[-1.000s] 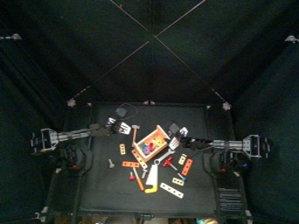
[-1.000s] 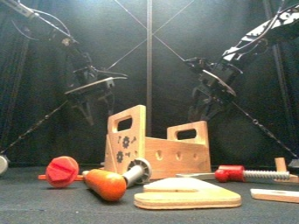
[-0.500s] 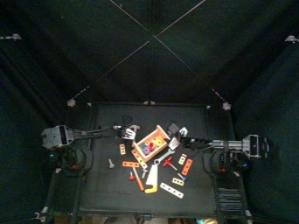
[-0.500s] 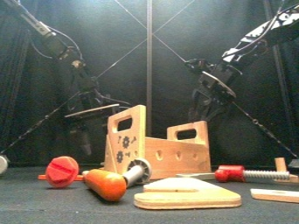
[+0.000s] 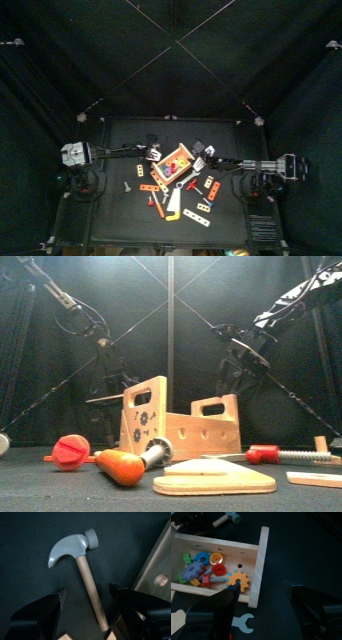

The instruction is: Grab hammer

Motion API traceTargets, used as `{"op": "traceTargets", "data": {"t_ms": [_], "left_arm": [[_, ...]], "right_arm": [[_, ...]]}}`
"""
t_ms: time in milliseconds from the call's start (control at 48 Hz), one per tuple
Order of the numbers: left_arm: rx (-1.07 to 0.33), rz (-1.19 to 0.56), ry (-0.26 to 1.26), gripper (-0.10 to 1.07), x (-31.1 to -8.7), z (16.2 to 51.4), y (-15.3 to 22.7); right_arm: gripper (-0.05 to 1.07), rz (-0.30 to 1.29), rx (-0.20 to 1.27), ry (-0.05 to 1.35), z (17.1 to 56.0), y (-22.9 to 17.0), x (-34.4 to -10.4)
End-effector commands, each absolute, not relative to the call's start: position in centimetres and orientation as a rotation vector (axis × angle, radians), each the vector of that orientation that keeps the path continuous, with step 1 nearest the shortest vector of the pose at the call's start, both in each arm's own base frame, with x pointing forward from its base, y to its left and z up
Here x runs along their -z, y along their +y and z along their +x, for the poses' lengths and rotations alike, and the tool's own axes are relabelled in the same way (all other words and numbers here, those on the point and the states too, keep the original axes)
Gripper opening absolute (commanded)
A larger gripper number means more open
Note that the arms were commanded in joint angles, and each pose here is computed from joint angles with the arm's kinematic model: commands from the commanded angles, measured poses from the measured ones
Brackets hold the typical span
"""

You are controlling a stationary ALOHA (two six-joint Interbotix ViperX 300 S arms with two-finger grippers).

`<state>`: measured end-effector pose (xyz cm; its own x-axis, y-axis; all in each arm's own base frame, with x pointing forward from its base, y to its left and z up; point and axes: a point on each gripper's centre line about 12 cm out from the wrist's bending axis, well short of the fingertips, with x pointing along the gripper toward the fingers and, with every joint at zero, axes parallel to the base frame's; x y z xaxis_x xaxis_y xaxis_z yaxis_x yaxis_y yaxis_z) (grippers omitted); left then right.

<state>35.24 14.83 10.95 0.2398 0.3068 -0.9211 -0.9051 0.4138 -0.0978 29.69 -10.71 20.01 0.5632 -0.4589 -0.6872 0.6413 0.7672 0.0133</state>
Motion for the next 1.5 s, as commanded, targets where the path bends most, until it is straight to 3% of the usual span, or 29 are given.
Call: {"op": "traceTargets", "data": {"t_ms": [0, 333, 625, 1229, 1479], "left_arm": [[-0.934, -0.747, 0.968, 1.01, -11.3, 36.1, 15.1], [-0.947, -0.752, 0.99, 0.98, -10.3, 36.2, 15.3], [-0.957, -0.746, 1.023, 0.76, -9.3, 36.1, 15.2], [-0.959, -0.61, 0.994, 0.51, -12.9, 35.7, 15.3], [-0.942, -0.587, 0.969, 0.5, -14.1, 35.6, 15.0]], "right_arm": [[0.99, 0.278, 0.65, 0.698, 29.9, -10.7, -20.7], [0.99, 0.278, 0.65, 0.698, 29.9, -10.7, -20.7], [0.99, 0.281, 0.65, 0.696, 29.9, -10.7, -20.8], [0.99, 0.284, 0.651, 0.701, 29.8, -10.6, -20.6], [0.99, 0.284, 0.651, 0.703, 29.8, -10.6, -20.5]]}}
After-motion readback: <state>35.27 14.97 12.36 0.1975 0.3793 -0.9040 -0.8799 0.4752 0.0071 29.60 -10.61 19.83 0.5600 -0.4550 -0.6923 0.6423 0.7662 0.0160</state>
